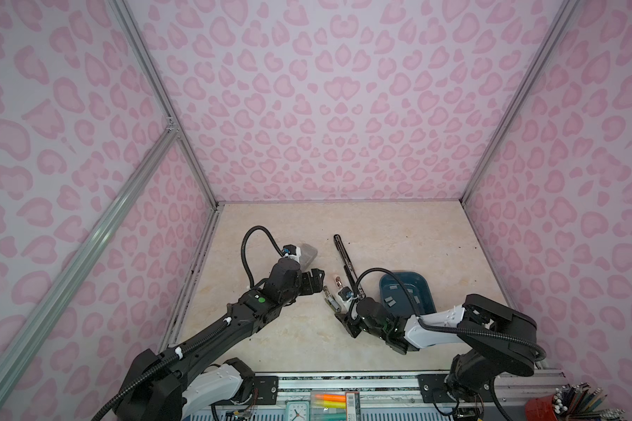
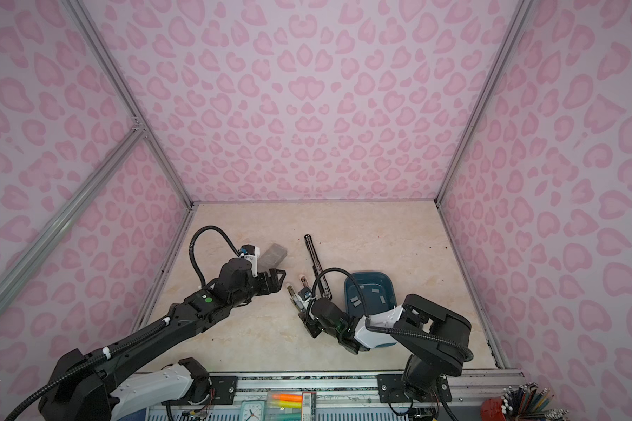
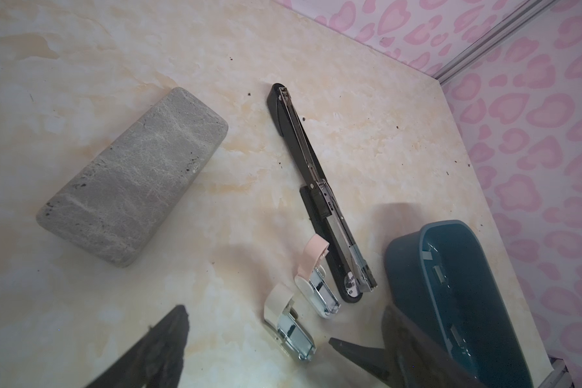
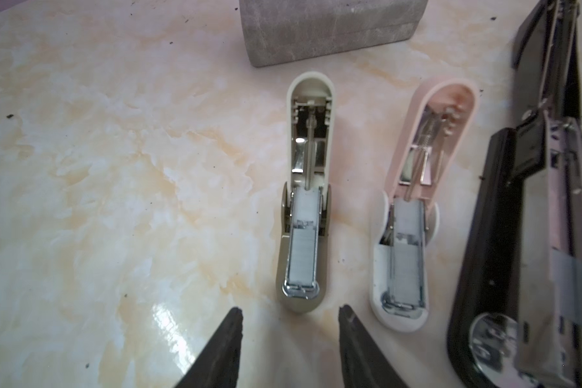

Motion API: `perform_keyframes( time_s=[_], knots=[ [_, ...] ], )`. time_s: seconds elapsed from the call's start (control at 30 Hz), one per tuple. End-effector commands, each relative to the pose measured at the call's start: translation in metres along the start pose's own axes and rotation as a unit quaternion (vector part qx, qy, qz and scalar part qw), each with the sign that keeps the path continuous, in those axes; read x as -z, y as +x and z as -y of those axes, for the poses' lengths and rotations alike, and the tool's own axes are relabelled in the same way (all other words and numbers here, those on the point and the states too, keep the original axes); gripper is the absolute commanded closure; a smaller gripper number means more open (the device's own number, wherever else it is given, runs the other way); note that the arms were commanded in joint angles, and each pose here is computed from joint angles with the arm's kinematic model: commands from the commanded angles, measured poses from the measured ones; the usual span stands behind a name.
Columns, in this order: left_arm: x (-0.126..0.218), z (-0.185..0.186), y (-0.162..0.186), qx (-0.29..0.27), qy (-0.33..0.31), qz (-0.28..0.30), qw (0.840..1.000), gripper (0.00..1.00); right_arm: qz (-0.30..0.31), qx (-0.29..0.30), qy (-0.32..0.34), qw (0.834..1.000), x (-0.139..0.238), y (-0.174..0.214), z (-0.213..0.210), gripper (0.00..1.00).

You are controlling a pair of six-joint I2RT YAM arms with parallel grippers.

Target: Load the staples into the stapler

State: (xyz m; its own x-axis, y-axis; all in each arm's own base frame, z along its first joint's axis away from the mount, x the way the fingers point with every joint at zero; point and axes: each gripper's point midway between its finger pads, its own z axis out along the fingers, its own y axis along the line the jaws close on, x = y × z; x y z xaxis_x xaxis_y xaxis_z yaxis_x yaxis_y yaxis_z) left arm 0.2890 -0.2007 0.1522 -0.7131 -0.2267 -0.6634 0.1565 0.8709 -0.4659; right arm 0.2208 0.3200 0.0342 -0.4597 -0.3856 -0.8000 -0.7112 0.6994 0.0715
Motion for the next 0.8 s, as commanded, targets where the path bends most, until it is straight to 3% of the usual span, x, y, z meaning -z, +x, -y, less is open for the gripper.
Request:
perform_keyframes(
  time_s=[0.0,0.23,0.47,0.77],
  knots=[
    [-0.001,0.007,-0.01,-0.002,0.01,0.015,1.0,0.12,-0.007,-0.003,0.0,1.0,-0.004,0.003,-0.001,0.56],
    [-0.004,0.006,-0.009,-0.004,0.007,0.012,1.0,0.14,-0.026,0.0,0.006,1.0,-0.018,0.009,-0.001,0.6],
    [-0.004,0.005,-0.007,-0.004,0.006,0.011,1.0,0.15,-0.031,-0.003,0.0,1.0,-0.019,0.014,-0.003,0.71],
    [0.002,0.004,-0.009,-0.002,0.009,0.021,1.0,0.16,-0.043,-0.01,0.023,0.999,-0.027,0.022,0.003,0.7]
  ],
)
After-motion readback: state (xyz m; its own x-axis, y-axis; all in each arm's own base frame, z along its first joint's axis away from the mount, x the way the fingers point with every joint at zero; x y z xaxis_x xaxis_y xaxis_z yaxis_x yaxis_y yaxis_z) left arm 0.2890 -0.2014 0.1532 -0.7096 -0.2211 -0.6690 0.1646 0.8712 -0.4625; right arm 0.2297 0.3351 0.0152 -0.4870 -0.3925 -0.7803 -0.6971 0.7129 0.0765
